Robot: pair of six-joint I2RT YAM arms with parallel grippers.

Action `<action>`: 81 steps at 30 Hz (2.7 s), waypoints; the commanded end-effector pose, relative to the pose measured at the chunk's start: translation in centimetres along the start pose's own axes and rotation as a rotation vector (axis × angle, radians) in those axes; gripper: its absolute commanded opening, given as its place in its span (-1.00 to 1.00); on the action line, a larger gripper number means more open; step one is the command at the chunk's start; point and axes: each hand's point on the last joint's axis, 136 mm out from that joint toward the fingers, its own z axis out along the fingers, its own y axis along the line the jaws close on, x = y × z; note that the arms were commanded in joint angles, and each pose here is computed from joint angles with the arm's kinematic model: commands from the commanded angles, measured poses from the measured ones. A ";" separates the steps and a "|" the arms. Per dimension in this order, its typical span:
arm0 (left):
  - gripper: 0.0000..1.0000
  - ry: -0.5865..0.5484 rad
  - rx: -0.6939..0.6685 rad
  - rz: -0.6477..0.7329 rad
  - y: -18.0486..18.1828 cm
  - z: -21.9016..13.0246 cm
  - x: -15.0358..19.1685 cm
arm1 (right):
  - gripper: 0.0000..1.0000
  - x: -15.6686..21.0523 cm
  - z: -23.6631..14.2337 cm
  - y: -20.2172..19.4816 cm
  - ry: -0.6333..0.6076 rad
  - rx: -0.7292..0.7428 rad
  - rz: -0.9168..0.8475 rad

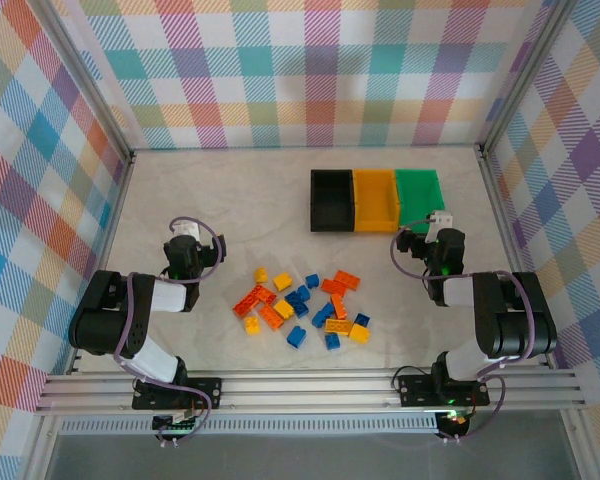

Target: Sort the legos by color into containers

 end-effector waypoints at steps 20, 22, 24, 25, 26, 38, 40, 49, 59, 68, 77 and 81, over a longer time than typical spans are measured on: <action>1.00 -0.234 -0.243 -0.510 5.1 -6.9 -14.0 | 1.00 -8.5 -5.1 -4.5 0.002 0.372 0.302; 1.00 -0.098 -0.411 -0.737 7.2 -8.5 -12.4 | 0.99 -7.8 -6.4 -5.8 0.048 0.473 0.573; 1.00 -0.018 -0.483 -0.769 7.9 -9.6 -12.2 | 0.99 -8.7 -4.9 -3.7 0.087 0.304 0.528; 1.00 -0.002 -0.398 -0.712 6.6 -8.9 -13.0 | 0.99 -9.1 -4.2 -2.8 0.084 0.256 0.512; 0.90 -0.004 -0.282 -0.688 4.9 -8.2 -14.0 | 0.99 -9.4 -3.5 -1.6 0.102 0.184 0.482; 1.00 0.285 0.045 -0.551 -4.6 -9.4 -11.3 | 0.83 -5.0 4.3 4.5 0.538 -0.063 0.341; 1.00 0.315 0.068 -0.523 -5.8 -10.0 -10.6 | 0.76 -4.6 5.3 5.2 0.554 -0.075 0.321; 1.00 0.337 0.126 -0.490 -7.8 -12.1 -8.8 | 0.40 -2.8 8.3 6.1 0.615 -0.035 0.269; 1.00 0.359 0.168 -0.467 -9.5 -12.8 -8.1 | -0.30 -1.2 9.1 6.3 0.664 -0.002 0.215; 1.00 0.361 0.150 -0.444 -9.3 -13.4 -7.9 | -1.00 -1.8 8.3 9.5 0.646 -0.060 0.183; 1.00 0.367 0.163 -0.492 -9.1 -14.7 -7.8 | -1.00 -2.3 6.6 13.7 0.617 -0.059 0.185; 1.00 0.363 0.174 -0.499 -8.9 -15.5 -8.1 | -1.00 -1.9 5.7 16.1 0.610 -0.060 0.175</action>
